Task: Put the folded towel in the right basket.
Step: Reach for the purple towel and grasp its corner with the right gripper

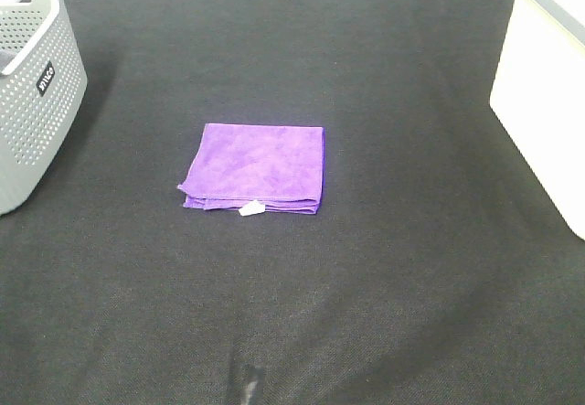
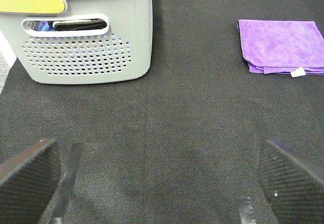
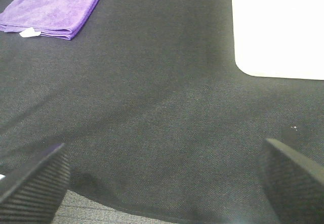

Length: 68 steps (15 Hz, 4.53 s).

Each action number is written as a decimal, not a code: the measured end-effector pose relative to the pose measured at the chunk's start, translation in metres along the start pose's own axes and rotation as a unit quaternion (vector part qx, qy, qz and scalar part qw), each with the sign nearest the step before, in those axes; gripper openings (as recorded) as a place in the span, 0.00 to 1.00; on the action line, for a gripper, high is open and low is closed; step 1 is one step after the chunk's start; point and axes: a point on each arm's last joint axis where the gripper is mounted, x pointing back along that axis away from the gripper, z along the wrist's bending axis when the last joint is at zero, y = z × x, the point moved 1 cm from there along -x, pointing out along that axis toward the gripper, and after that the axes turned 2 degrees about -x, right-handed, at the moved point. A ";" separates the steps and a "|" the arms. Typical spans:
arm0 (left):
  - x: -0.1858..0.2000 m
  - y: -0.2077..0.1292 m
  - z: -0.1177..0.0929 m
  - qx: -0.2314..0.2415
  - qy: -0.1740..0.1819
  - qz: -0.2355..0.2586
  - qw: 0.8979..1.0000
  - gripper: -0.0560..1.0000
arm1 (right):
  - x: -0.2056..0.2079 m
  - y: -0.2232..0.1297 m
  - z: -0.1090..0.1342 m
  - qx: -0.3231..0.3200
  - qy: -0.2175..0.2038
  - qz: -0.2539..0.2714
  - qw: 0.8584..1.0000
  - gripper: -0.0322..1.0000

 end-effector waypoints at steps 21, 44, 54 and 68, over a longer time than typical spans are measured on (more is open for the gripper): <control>0.000 0.000 0.000 0.000 0.000 0.000 1.000 0.99 | 0.000 0.000 -0.002 -0.004 -0.012 0.000 1.000 0.97; 0.000 0.000 0.000 0.000 0.000 0.000 1.000 0.99 | 0.000 0.000 -0.002 -0.004 -0.012 0.000 1.000 0.96; 0.000 0.000 0.000 0.000 0.000 0.000 1.000 0.99 | 0.005 0.029 -0.002 -0.057 -0.014 0.031 0.998 0.96; 0.000 0.000 0.000 0.000 0.000 0.000 1.000 0.99 | -0.206 0.261 0.037 -0.095 0.179 0.243 0.949 0.96</control>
